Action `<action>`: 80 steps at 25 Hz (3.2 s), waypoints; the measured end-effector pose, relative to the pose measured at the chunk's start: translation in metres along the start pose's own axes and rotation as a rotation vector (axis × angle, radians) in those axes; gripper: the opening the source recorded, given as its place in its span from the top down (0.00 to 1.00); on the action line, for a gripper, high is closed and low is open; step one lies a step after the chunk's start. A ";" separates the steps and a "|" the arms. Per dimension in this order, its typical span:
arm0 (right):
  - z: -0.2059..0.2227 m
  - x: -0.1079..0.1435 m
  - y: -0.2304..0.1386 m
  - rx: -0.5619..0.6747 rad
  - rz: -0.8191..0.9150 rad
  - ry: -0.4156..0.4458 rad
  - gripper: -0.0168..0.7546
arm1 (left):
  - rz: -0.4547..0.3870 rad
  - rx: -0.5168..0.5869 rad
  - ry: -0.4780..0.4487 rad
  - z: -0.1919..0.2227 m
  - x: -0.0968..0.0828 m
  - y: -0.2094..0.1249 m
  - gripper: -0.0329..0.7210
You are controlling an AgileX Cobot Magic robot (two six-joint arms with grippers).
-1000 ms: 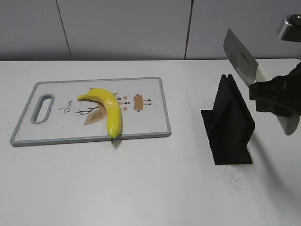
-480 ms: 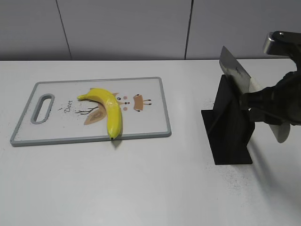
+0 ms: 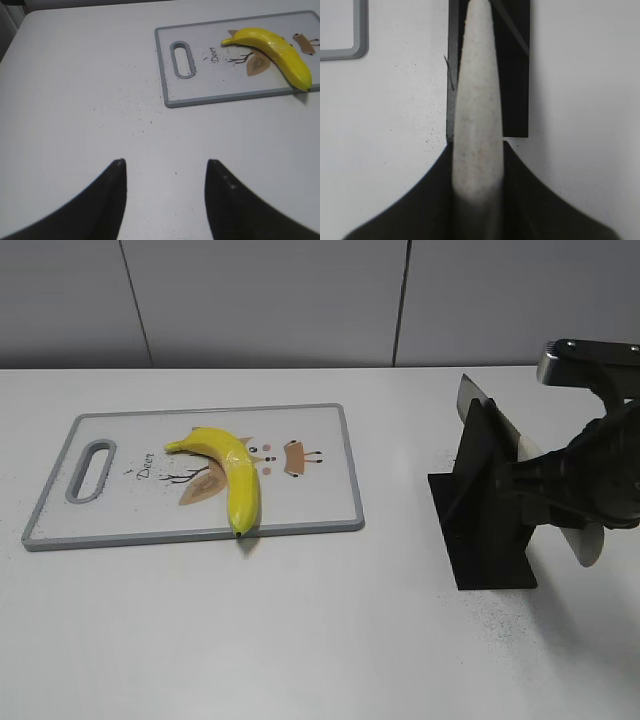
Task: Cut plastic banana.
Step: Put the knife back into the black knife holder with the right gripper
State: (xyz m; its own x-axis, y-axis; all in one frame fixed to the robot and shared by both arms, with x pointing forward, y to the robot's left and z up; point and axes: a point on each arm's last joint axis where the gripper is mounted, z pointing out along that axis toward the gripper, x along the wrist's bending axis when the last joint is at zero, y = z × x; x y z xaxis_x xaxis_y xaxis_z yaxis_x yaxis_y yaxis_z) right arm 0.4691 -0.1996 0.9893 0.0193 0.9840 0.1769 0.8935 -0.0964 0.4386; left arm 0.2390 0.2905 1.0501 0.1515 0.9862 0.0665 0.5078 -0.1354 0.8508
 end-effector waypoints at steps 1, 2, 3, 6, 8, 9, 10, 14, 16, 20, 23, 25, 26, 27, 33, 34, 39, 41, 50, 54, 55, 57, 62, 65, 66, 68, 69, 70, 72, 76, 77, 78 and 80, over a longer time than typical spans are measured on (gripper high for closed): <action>0.000 0.000 0.000 0.000 0.000 0.000 0.73 | 0.000 0.000 0.000 0.000 0.000 0.000 0.31; 0.000 0.000 0.000 0.000 0.000 0.000 0.73 | 0.000 0.000 0.000 0.000 0.000 0.000 0.31; 0.000 0.000 0.000 0.001 0.002 0.001 0.73 | 0.000 0.000 0.000 0.000 0.000 0.000 0.31; 0.000 0.001 -0.001 0.009 0.016 0.007 0.68 | 0.000 0.000 0.000 0.000 0.000 0.000 0.31; 0.000 0.002 -0.002 0.025 0.027 0.016 0.50 | 0.000 0.000 0.000 0.000 0.000 0.000 0.31; 0.000 0.002 -0.003 0.039 0.022 0.020 0.41 | 0.000 0.000 0.000 0.000 0.000 0.000 0.31; -0.002 0.004 -0.002 0.049 0.018 0.028 0.30 | 0.000 0.000 0.000 0.000 0.000 0.000 0.31; -0.013 0.012 0.007 0.085 -0.028 0.052 0.12 | 0.000 0.000 0.000 0.000 0.000 0.000 0.31; -0.024 0.017 0.017 0.075 -0.052 0.062 0.12 | 0.000 0.000 0.000 0.000 0.000 0.000 0.31; -0.059 0.024 0.037 0.001 -0.151 0.080 0.12 | 0.000 0.000 0.000 0.000 0.000 0.000 0.31; -0.091 0.026 0.046 -0.077 -0.259 0.102 0.13 | 0.000 0.000 0.000 0.000 0.000 0.000 0.31; -0.110 0.025 0.044 -0.122 -0.325 0.122 0.14 | 0.000 0.000 0.000 0.000 0.000 0.000 0.31; -0.120 0.024 0.042 -0.143 -0.360 0.133 0.15 | 0.000 0.000 0.000 0.000 0.000 0.000 0.31; -0.129 0.022 0.038 -0.162 -0.388 0.147 0.15 | 0.000 0.000 0.000 0.000 0.000 0.000 0.31; -0.165 0.006 0.005 -0.219 -0.472 0.176 0.21 | 0.000 0.000 0.001 0.000 0.000 0.000 0.31; -0.169 0.002 -0.002 -0.231 -0.476 0.179 0.21 | 0.000 0.000 0.001 0.000 0.000 0.000 0.31; -0.183 -0.017 -0.039 -0.276 -0.500 0.188 0.22 | 0.000 0.000 0.001 0.000 0.000 0.000 0.31; -0.188 -0.026 -0.056 -0.311 -0.509 0.194 0.22 | 0.000 0.000 0.001 0.000 0.000 0.000 0.31; -0.174 -0.060 -0.124 -0.359 -0.517 0.205 0.22 | 0.000 0.000 0.000 0.000 0.000 0.000 0.32; -0.162 -0.070 -0.146 -0.373 -0.518 0.208 0.22 | 0.000 0.000 0.000 0.000 0.000 0.000 0.32; -0.161 -0.072 -0.150 -0.376 -0.519 0.208 0.22 | 0.000 0.000 0.000 0.000 0.000 0.000 0.32; -0.164 -0.075 -0.155 -0.409 -0.518 0.218 0.22 | 0.000 0.000 0.000 0.000 0.000 0.000 0.32; -0.174 -0.082 -0.168 -0.527 -0.514 0.244 0.22 | 0.000 0.000 0.000 0.000 0.000 0.000 0.32; -0.178 -0.086 -0.175 -0.584 -0.511 0.258 0.22 | 0.000 0.001 0.001 0.000 0.000 0.000 0.32; -0.179 -0.086 -0.176 -0.590 -0.509 0.255 0.22 | 0.000 -0.001 0.000 0.000 0.000 0.000 0.33; -0.179 -0.086 -0.177 -0.594 -0.500 0.255 0.22 | 0.000 0.000 -0.001 0.000 0.000 0.000 0.33; -0.179 -0.085 -0.177 -0.595 -0.490 0.254 0.22 | 0.000 0.000 -0.001 0.000 0.000 0.000 0.33; -0.179 -0.085 -0.177 -0.596 -0.476 0.247 0.22 | 0.000 0.000 -0.001 0.000 0.000 0.000 0.33; -0.179 -0.084 -0.177 -0.603 -0.440 0.217 0.22 | 0.000 0.000 -0.001 0.000 0.000 0.000 0.33; -0.178 -0.082 -0.176 -0.622 -0.339 0.124 0.22 | 0.000 0.000 -0.001 0.000 0.000 0.000 0.33; -0.178 -0.081 -0.176 -0.627 -0.312 0.101 0.22 | 0.000 0.000 -0.001 0.000 0.000 0.000 0.33; -0.178 -0.081 -0.175 -0.632 -0.287 0.079 0.22 | 0.000 0.000 -0.001 0.000 0.000 0.000 0.33; -0.178 -0.080 -0.175 -0.638 -0.248 0.046 0.22 | 0.000 0.000 -0.001 0.000 0.000 0.000 0.33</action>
State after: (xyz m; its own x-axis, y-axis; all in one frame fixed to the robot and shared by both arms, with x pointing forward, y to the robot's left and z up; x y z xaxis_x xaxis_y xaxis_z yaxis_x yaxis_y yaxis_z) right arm 0.2317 -0.2877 1.0550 -0.1833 0.9824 0.0349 0.4292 0.0480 0.9019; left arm 0.2391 0.2904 1.0499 0.1519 0.9862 0.0658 0.5079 -0.1350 0.8508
